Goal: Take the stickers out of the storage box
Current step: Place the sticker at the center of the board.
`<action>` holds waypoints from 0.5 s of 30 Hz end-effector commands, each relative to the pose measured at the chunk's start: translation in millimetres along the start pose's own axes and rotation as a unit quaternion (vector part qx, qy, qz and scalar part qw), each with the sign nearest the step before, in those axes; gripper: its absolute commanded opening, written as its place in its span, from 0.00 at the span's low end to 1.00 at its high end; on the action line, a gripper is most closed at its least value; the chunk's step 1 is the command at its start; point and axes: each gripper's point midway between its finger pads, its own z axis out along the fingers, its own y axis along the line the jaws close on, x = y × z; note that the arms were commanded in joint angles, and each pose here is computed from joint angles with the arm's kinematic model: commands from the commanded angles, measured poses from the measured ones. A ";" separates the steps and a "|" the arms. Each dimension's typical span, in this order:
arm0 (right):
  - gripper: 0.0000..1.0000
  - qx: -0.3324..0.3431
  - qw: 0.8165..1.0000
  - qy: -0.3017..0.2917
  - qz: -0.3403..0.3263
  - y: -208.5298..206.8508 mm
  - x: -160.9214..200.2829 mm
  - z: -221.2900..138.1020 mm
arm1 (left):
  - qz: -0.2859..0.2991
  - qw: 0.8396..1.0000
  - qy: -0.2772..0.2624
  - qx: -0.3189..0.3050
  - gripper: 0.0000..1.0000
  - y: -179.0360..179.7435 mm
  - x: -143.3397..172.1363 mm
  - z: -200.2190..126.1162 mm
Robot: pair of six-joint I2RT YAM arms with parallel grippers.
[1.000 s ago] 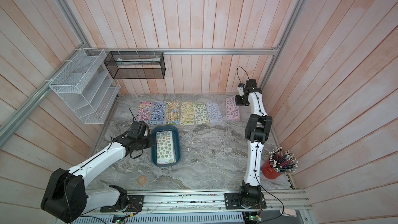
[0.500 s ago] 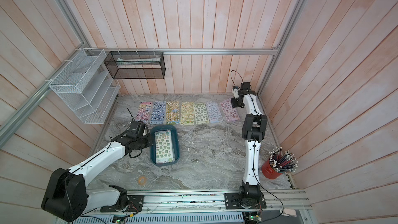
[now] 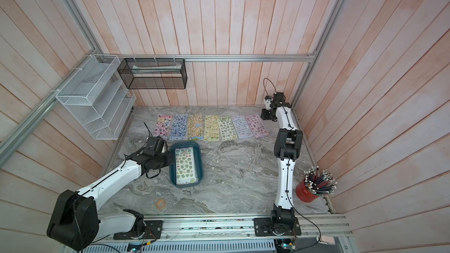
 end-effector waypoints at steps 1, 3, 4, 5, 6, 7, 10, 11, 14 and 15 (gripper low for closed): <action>0.51 -0.039 0.998 -0.038 0.032 8.8 -22.3 -36.7 | -0.008 1.000 -0.019 0.024 0.00 -13.8 -18.1 -4.5; 0.54 -0.075 0.994 -0.060 0.055 19.4 -32.4 -56.1 | -0.012 0.999 -0.016 0.031 0.00 -18.7 -21.0 -4.6; 0.54 -0.099 0.990 -0.074 0.068 27.0 -39.4 -68.7 | -0.014 0.999 -0.016 0.036 0.00 -21.7 -23.4 -4.6; 0.55 -0.134 0.983 -0.097 0.085 38.6 -48.5 -86.1 | -0.016 0.999 -0.014 0.041 0.00 -25.2 -25.4 -4.0; 0.56 -0.164 0.974 -0.122 0.095 51.4 -56.6 -102.1 | -0.018 0.999 -0.014 0.047 0.00 -29.2 -29.1 -4.4; 0.58 -0.188 0.966 -0.142 0.104 62.9 -61.7 -117.0 | -0.018 0.998 -0.014 0.051 0.00 -32.9 -32.5 -4.7; 0.62 -0.262 0.936 -0.201 0.126 95.5 -71.7 -162.2 | -0.016 0.998 -0.024 0.063 0.00 -43.5 -46.6 -9.9; 0.62 -0.282 0.927 -0.214 0.127 105.7 -72.1 -176.6 | -0.016 0.997 -0.025 0.066 0.00 -45.9 -49.0 -11.4; 0.63 -0.311 0.915 -0.230 0.118 133.7 -68.2 -211.5 | -0.016 0.997 -0.030 0.073 0.00 -48.7 -52.0 -14.0; 0.63 -0.317 0.913 -0.229 0.113 144.6 -63.6 -219.9 | -0.016 0.997 -0.032 0.075 0.00 -48.6 -51.0 -14.5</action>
